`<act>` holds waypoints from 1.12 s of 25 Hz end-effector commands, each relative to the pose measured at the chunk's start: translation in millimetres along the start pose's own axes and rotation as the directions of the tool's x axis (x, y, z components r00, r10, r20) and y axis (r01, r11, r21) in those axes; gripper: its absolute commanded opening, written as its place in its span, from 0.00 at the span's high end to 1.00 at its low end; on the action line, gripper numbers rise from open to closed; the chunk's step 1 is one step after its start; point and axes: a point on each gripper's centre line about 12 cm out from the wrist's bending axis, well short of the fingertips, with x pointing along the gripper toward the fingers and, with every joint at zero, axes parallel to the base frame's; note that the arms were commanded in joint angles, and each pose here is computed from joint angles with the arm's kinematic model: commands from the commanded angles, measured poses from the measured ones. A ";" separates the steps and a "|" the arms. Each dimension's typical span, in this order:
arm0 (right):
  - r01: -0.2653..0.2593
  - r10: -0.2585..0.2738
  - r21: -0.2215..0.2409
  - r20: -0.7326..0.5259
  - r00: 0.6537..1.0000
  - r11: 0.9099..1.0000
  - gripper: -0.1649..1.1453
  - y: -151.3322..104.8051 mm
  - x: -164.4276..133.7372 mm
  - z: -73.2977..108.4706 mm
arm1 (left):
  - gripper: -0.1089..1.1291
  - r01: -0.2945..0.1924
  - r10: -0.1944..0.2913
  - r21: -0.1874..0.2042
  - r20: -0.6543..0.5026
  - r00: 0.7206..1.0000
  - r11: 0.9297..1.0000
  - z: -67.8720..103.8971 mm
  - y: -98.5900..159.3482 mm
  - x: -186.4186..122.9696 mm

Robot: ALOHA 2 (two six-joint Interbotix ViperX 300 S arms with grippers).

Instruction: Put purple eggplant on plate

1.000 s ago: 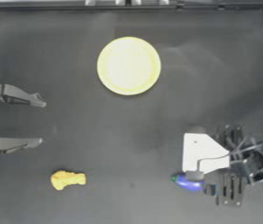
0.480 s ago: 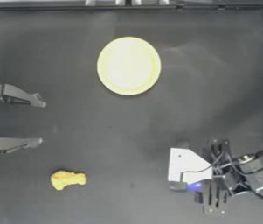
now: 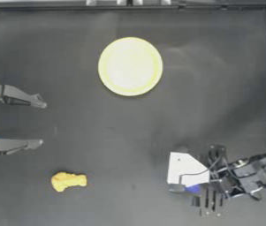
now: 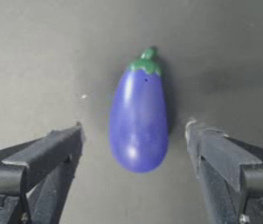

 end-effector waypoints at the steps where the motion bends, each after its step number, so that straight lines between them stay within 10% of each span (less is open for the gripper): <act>1: -0.014 0.014 0.001 0.015 1.000 1.000 0.13 3.0 1.2 3.0 | 0.08 -0.001 0.001 -0.002 0.014 1.000 1.000 6.9 0.2 2.3; 12: 0.025 -0.025 -0.012 -0.034 0.999 1.000 0.20 0.6 22.1 -2.2 | 0.08 0.000 0.000 -0.003 0.006 1.000 1.000 5.1 -0.1 3.3; 20: 0.040 -0.042 -0.035 -0.047 0.998 0.999 0.88 2.3 13.0 0.3 | 0.08 -0.002 0.002 -0.005 -0.003 1.000 1.000 4.6 0.2 6.2; 28: 0.006 -0.003 -0.031 0.089 0.996 0.999 0.82 -5.0 -29.2 22.9 | 0.08 -0.002 0.002 -0.005 -0.020 1.000 1.000 1.6 0.3 9.4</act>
